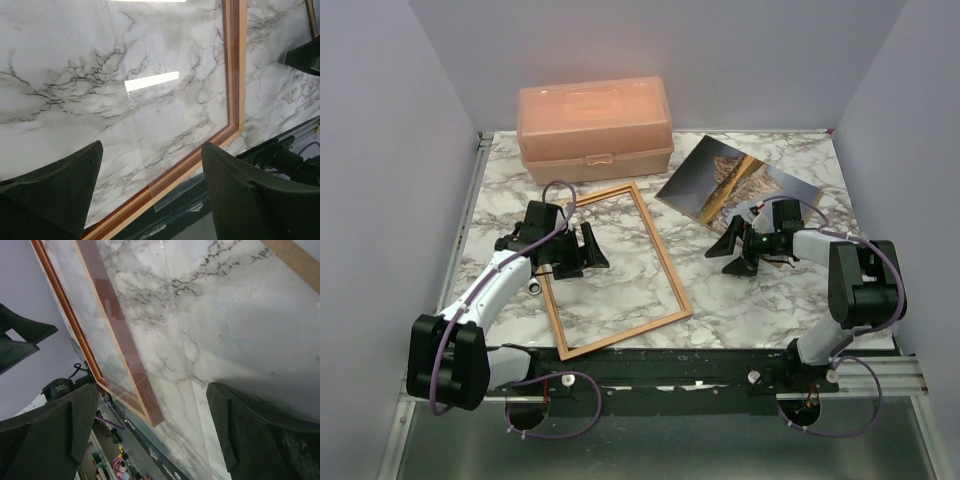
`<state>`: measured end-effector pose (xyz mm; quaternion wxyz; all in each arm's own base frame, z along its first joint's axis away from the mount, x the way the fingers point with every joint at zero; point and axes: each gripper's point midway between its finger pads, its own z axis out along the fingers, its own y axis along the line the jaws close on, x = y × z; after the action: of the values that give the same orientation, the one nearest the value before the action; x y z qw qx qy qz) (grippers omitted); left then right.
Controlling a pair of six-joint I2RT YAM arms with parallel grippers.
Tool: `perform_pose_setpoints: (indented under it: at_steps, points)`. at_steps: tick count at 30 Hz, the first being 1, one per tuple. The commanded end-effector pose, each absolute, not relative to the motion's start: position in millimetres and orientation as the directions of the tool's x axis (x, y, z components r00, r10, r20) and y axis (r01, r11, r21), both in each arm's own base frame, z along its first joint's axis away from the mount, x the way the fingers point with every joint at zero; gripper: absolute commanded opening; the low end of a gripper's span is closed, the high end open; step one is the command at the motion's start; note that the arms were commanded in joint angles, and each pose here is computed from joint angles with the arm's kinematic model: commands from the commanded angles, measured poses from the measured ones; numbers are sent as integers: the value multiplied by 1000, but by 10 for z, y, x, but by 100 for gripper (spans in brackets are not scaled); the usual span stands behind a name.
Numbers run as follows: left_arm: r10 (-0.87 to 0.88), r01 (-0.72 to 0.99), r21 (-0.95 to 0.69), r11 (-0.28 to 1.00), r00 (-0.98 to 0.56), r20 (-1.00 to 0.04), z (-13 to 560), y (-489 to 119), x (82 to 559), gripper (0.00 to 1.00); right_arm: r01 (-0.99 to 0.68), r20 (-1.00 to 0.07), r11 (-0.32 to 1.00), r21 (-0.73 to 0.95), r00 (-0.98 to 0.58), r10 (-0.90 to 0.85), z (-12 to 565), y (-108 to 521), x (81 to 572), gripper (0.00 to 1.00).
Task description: Put the photo into the frame
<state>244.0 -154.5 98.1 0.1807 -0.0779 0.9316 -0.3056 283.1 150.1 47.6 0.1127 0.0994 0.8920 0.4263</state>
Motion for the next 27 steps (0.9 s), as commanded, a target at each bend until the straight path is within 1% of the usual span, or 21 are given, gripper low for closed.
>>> perform_pose_setpoints:
  at_steps: [1, 3, 7, 10, 15, 20, 23, 26, 27]
  points:
    - [-249, -28, -534, 845, -905, -346, 1082, -1399, 2455, 82, 76, -125, 630, 773, -955, 268, 273, 1516, 2919, 99]
    - [-245, -17, -544, 839, -904, -349, 1097, -1417, 2444, 82, 75, -114, 623, 779, -959, 259, 213, 1531, 2949, 98]
    - [-246, -8, -563, 826, -905, -348, 1104, -1449, 2419, 82, 78, -71, 568, 819, -970, 234, 131, 1638, 2961, 91]
    - [-247, -3, -574, 819, -904, -348, 1112, -1467, 2409, 82, 78, -46, 552, 830, -977, 207, 65, 1730, 2943, 89]
    - [-257, -5, -590, 807, -903, -344, 1127, -1497, 2422, 82, 81, -5, 508, 857, -986, 166, -1, 1896, 2874, 79]
    - [-261, -14, -594, 804, -906, -332, 1089, -1505, 2424, 81, 74, -9, 481, 873, -986, 168, 61, 1940, 2888, 56]
    - [-264, -23, -595, 804, -909, -322, 1043, -1507, 2418, 81, 48, -47, 495, 868, -983, 177, 197, 1928, 2941, 32]
    - [-264, -28, -597, 802, -913, -312, 993, -1514, 2413, 81, -6, -112, 500, 866, -977, 182, 419, 1922, 3023, 12]
    - [-262, -28, -598, 801, -914, -309, 979, -1517, 2408, 81, -1, -109, 507, 862, -977, 184, 491, 1914, 3003, 5]
